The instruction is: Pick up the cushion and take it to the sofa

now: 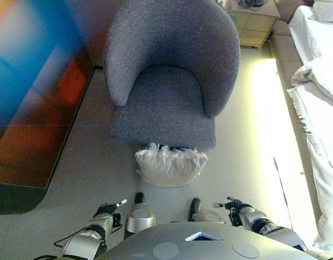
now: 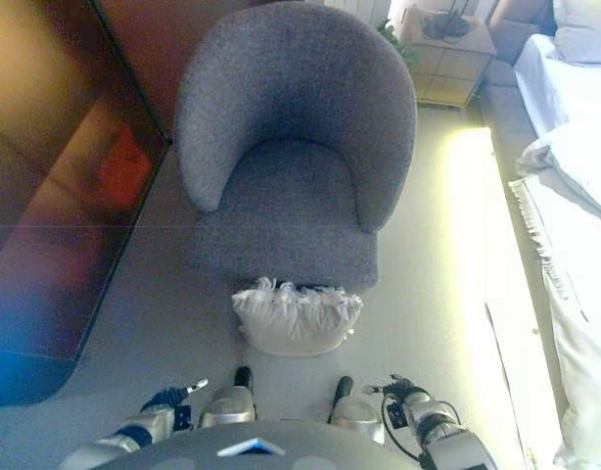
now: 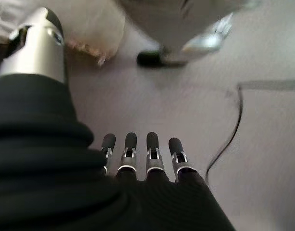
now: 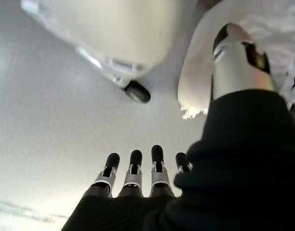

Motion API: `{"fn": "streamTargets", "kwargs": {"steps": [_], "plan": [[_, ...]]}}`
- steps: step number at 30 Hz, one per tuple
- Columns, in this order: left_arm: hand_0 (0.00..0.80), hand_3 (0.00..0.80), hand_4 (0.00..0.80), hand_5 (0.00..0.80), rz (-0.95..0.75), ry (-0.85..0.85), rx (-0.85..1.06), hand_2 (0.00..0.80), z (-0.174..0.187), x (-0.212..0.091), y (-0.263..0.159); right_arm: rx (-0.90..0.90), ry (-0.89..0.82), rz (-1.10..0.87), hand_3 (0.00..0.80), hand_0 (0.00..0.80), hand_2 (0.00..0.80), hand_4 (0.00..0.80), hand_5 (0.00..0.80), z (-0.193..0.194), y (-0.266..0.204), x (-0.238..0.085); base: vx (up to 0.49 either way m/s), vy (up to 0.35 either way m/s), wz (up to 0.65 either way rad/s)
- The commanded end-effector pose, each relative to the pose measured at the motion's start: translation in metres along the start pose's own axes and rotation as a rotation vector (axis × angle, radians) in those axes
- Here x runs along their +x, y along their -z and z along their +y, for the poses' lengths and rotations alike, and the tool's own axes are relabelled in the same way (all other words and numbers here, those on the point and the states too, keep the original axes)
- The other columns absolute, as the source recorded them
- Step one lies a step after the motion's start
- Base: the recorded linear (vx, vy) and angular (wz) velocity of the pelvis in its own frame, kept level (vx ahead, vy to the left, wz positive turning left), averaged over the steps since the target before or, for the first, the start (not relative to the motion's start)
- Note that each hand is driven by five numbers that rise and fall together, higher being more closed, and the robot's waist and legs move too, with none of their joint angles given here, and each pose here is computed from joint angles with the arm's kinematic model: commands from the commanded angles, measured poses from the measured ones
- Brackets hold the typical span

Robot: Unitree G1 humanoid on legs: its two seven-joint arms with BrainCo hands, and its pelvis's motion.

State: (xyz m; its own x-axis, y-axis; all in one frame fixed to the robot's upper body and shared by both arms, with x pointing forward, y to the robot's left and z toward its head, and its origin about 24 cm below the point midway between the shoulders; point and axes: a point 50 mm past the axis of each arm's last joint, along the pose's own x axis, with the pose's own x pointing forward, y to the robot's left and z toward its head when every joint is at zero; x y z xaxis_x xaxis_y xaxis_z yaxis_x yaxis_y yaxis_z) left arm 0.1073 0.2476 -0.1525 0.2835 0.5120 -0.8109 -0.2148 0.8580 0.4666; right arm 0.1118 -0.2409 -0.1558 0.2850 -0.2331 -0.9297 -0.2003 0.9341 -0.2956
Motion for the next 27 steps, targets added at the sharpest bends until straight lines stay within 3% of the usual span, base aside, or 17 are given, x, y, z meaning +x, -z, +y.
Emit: {"fn": "streamTargets", "kwargs": {"steps": [1, 7, 11, 18, 23, 27], "plan": [[0.000, 0.000, 0.000, 0.000, -0.192, -0.098, -0.031, 0.000, 0.007, 0.001, -0.062, 0.038, 0.130, -0.061, 0.000, 0.000, 0.000, 0.000, 0.000, -0.032, -0.034, -0.001, -0.203, 0.050, 0.15], [0.000, 0.000, 0.000, 0.000, -0.244, -0.044, 0.061, 0.000, 0.001, 0.000, -0.071, 0.098, 0.288, -0.102, 0.000, 0.000, 0.000, 0.000, 0.000, -0.055, -0.047, -0.004, -0.007, 0.177, 0.16], [0.000, 0.000, 0.000, 0.000, -0.501, -0.045, 0.337, 0.000, -0.010, -0.014, -0.132, 0.193, 0.422, -0.244, 0.000, 0.000, 0.000, 0.000, 0.000, -0.074, -0.100, -0.016, -0.106, 0.171, 0.03], [0.000, 0.000, 0.000, 0.000, -0.576, -0.261, 0.194, 0.000, 0.024, -0.034, -0.214, 0.170, 0.616, -0.490, 0.000, 0.000, 0.000, 0.000, 0.000, -0.118, -0.181, -0.055, -0.092, 0.103, -0.04], [0.000, 0.000, 0.000, 0.000, -0.794, -0.309, 0.321, 0.000, 0.028, -0.056, -0.255, 0.110, 0.790, -0.620, 0.000, 0.000, 0.000, 0.000, 0.000, -0.149, -0.217, -0.087, -0.073, 0.037, 0.00], [0.000, 0.000, 0.000, 0.000, -0.903, -0.328, 0.305, 0.000, 0.023, -0.074, -0.278, 0.128, 0.870, -0.669, 0.000, 0.000, 0.000, 0.000, 0.000, -0.164, -0.236, -0.108, -0.046, 0.019, 0.00]]}}
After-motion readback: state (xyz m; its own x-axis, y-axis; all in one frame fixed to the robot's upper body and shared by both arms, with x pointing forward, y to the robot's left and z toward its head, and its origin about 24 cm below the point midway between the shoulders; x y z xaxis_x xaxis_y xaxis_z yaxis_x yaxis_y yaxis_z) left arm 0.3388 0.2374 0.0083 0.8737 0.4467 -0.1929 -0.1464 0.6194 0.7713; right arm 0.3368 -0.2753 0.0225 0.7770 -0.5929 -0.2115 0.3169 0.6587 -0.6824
